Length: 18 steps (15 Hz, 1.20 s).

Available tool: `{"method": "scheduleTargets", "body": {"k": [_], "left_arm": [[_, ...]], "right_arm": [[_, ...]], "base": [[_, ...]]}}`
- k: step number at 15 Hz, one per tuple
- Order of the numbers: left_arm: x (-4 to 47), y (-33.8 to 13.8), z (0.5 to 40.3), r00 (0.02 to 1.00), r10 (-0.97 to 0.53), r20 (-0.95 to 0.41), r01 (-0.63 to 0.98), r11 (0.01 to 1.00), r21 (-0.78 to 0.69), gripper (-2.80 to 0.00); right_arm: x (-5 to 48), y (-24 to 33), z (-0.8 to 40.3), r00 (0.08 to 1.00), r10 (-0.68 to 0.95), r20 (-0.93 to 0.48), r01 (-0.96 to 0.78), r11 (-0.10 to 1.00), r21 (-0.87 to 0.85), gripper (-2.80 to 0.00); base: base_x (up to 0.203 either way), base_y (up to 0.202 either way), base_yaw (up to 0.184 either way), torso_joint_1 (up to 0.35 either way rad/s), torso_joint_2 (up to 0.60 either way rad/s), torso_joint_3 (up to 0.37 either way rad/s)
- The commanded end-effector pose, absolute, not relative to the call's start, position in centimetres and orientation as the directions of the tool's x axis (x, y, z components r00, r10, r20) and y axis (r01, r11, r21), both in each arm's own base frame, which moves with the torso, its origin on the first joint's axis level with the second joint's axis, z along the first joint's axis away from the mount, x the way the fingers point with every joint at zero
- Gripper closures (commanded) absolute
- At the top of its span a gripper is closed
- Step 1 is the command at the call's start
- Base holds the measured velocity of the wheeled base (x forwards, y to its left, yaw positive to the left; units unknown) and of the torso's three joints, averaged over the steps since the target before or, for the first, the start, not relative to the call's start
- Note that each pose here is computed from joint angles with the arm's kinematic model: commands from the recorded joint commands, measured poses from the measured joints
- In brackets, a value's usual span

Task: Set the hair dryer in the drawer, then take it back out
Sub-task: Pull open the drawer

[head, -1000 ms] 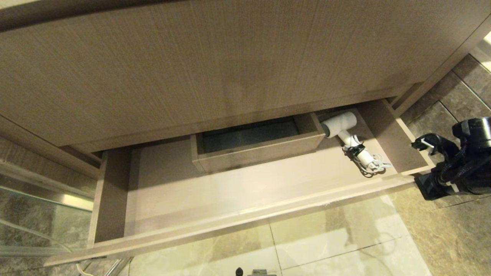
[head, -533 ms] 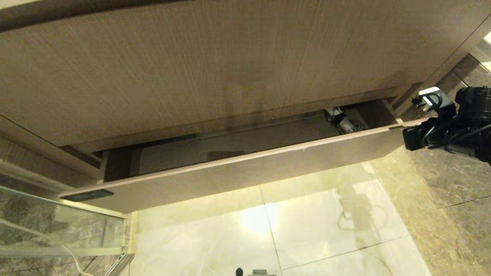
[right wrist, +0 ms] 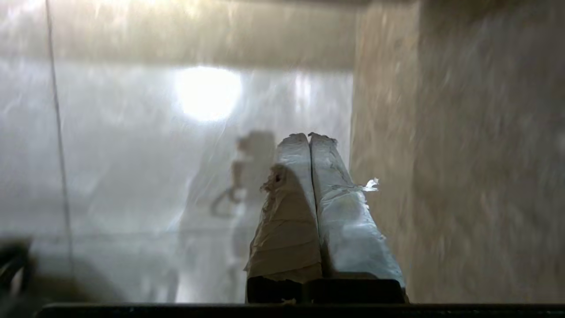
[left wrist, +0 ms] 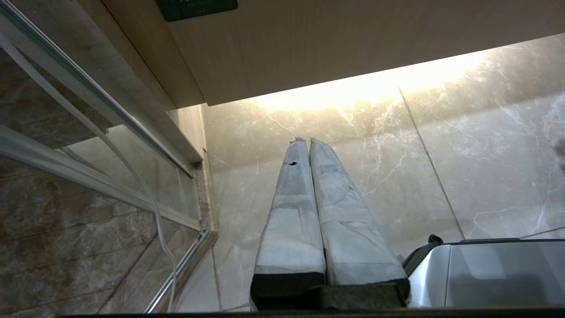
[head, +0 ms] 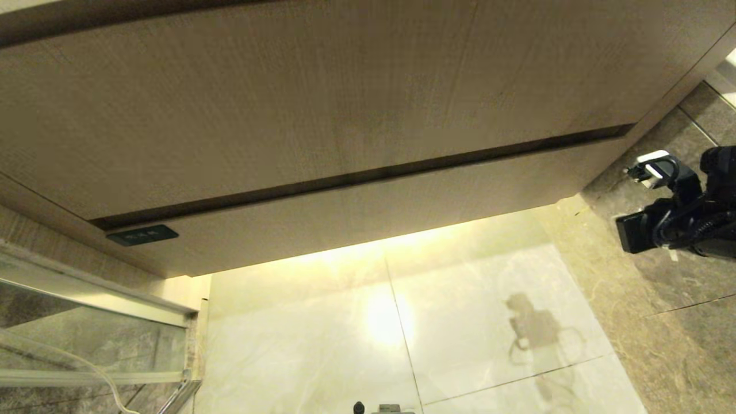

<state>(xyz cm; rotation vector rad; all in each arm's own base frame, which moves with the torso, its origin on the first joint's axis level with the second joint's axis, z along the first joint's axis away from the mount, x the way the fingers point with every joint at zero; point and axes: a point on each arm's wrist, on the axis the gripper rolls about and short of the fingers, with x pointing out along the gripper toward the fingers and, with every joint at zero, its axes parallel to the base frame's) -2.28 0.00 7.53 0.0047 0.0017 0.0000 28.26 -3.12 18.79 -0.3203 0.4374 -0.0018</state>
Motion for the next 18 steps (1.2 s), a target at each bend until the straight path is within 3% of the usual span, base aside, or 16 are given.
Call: {"method": "scheduleTargets", "body": {"k": [1,7,12,16,18], "left_arm": [[-2.3,0.0,7.5,1.0,0.0,-0.003,0.0,1.0,0.005,0.0],[-2.3,0.0,7.5,1.0,0.0,-0.003,0.0,1.0,0.005,0.0],[-2.3,0.0,7.5,1.0,0.0,-0.003,0.0,1.0,0.005,0.0],[-2.3,0.0,7.5,1.0,0.0,-0.002,0.0,1.0,0.005,0.0],[-2.3,0.0,7.5,1.0,0.0,-0.001,0.0,1.0,0.005,0.0]], "right_arm": [[23.2,-2.3,20.0,0.913,-0.059,-0.403,-0.064,0.956,-0.285,0.0],[11.8,-1.1,20.1,0.918,-0.07,-0.39,0.001,0.985,-0.174,0.0],[2.3,-0.1,15.3,0.976,-0.045,-0.214,0.016,0.991,-0.134,0.0],[-0.2,0.0,9.3,0.993,0.017,-0.118,-0.022,0.999,-0.04,0.0],[-0.7,0.0,8.8,0.996,0.044,-0.083,-0.047,0.998,-0.034,0.0]], "base": [[0.0,0.0,0.0,0.0,0.0,0.0],[0.0,0.0,0.0,0.0,0.0,0.0],[0.0,0.0,0.0,0.0,0.0,0.0],[0.0,0.0,0.0,0.0,0.0,0.0],[0.0,0.0,0.0,0.0,0.0,0.0]]}}
